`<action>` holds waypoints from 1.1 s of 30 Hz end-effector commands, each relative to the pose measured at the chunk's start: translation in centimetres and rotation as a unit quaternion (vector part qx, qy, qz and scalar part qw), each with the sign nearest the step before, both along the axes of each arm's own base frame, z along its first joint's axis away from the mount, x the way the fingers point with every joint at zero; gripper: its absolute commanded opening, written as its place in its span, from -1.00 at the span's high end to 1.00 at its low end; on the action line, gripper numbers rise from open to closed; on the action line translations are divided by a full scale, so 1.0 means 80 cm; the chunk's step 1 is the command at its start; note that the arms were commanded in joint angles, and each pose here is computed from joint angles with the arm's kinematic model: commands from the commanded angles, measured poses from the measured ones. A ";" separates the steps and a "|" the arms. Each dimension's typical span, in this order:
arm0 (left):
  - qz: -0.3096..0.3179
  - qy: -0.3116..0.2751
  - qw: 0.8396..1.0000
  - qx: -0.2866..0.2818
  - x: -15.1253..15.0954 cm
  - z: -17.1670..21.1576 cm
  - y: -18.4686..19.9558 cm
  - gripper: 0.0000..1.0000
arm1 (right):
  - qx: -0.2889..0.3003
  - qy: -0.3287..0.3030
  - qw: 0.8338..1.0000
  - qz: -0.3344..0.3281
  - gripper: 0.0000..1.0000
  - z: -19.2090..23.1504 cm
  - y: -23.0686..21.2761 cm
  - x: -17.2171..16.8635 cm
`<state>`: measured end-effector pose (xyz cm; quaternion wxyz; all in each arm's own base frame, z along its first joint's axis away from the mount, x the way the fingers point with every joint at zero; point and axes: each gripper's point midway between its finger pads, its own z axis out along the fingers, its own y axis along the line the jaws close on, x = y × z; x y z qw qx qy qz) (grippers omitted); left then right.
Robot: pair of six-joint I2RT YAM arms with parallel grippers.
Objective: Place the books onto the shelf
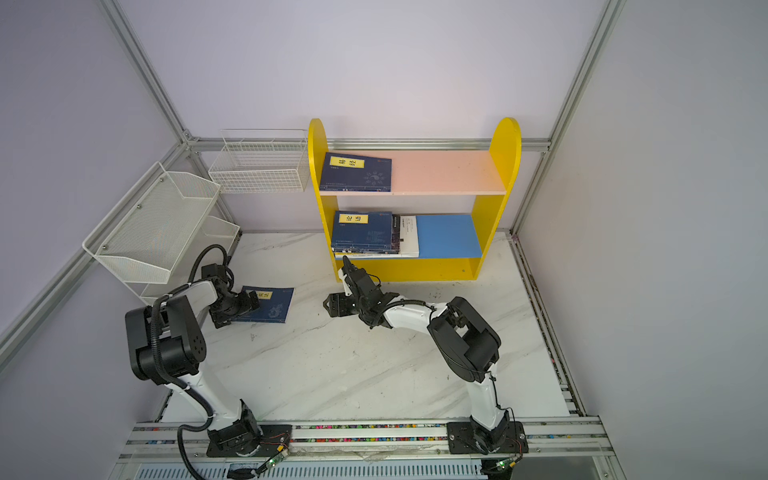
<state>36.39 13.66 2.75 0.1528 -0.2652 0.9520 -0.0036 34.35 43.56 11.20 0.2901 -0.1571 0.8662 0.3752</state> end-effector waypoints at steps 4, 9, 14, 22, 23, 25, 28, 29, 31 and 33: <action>-0.031 0.025 0.999 -0.033 -0.021 -0.029 -0.023 -1.00 | 0.004 -0.001 1.000 0.013 -0.46 -0.020 0.028 0.012; -0.098 0.031 0.994 -0.025 -0.010 -0.028 -0.074 -0.99 | 0.004 0.007 1.000 -0.001 -0.41 -0.039 0.034 0.020; -0.145 0.028 0.989 -0.020 -0.006 -0.020 -0.118 -0.99 | 0.004 0.014 1.000 -0.013 -0.38 -0.048 0.031 0.020; -0.199 0.024 0.979 -0.041 -0.020 -0.006 -0.200 -0.99 | -0.016 0.015 0.998 -0.053 -0.36 -0.054 0.012 0.023; -0.198 0.026 0.979 -0.051 -0.023 -0.006 -0.214 -0.98 | -0.026 0.017 0.998 -0.063 -0.36 -0.058 0.006 0.024; -0.208 0.026 0.976 -0.057 -0.030 -0.005 -0.239 -0.98 | -0.040 0.019 0.996 -0.082 -0.35 -0.061 -0.004 0.027; -0.208 0.025 0.977 -0.045 -0.040 0.000 -0.257 -0.99 | -0.044 0.023 0.994 -0.093 -0.35 -0.059 -0.015 0.022; -0.200 0.019 0.979 -0.043 -0.041 0.005 -0.258 -0.99 | -0.045 0.024 0.994 -0.097 -0.35 -0.059 -0.020 0.020; -0.187 -0.002 0.982 -0.038 -0.038 0.019 -0.255 -1.00 | -0.045 0.024 0.994 -0.100 -0.36 -0.058 -0.024 0.017; -0.177 -0.030 0.983 -0.027 -0.029 0.043 -0.250 -1.00 | -0.049 0.025 0.994 -0.100 -0.36 -0.059 -0.026 0.016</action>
